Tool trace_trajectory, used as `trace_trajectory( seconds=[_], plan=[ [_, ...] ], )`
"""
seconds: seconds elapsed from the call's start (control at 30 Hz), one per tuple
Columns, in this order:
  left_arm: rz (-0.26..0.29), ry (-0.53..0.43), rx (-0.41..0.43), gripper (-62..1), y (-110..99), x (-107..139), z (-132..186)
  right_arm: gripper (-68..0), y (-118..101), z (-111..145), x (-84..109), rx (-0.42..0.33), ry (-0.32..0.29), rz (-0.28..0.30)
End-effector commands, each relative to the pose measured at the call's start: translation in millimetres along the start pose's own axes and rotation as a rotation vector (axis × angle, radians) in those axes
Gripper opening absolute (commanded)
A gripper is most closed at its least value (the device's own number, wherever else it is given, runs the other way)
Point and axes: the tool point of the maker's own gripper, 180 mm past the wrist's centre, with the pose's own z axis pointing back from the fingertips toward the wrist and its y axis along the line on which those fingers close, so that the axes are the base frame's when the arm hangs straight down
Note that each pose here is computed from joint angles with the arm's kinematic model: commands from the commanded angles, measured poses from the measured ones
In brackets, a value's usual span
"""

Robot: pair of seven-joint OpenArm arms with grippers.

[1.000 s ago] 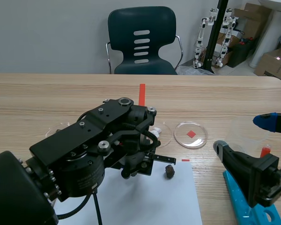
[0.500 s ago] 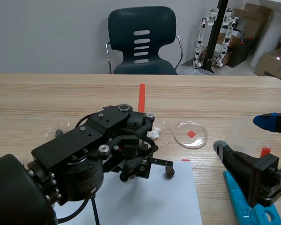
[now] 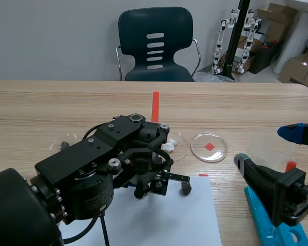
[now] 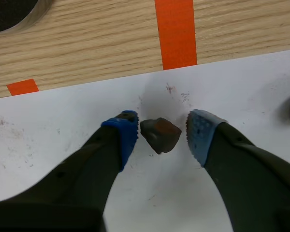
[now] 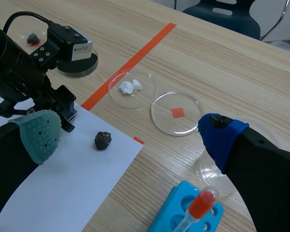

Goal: Put the middle mineral back

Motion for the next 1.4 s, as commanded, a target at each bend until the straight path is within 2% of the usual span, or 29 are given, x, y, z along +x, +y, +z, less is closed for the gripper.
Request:
trace_trajectory(
  seconds=[0.0, 0.17, 0.37, 0.77, 1.37],
  plan=[
    [0.000, -0.028, -0.006, -29.3, -3.5, 8.7, 4.9, -8.4, 0.0, -0.3, 11.7, 0.003, -0.037, 0.007],
    [0.006, -0.028, 0.004, -10.6, -0.6, 8.3, 4.3, -8.4, 0.0, -0.3, 11.7, 0.003, -0.037, 0.007],
    [0.000, -0.036, 0.029, 0.9, 6.8, 3.3, 3.8, -8.4, 0.0, -0.3, 11.7, 0.003, -0.037, 0.007],
    [0.021, -0.175, -0.013, 1.4, 6.2, 15.1, 36.8, -8.4, 0.0, -0.3, 11.7, 0.003, -0.037, 0.007],
    [0.022, -0.181, -0.017, 1.4, 5.6, 16.4, 38.5, -8.4, 0.0, -0.3, 11.7, 0.003, -0.037, 0.007]
  ],
)
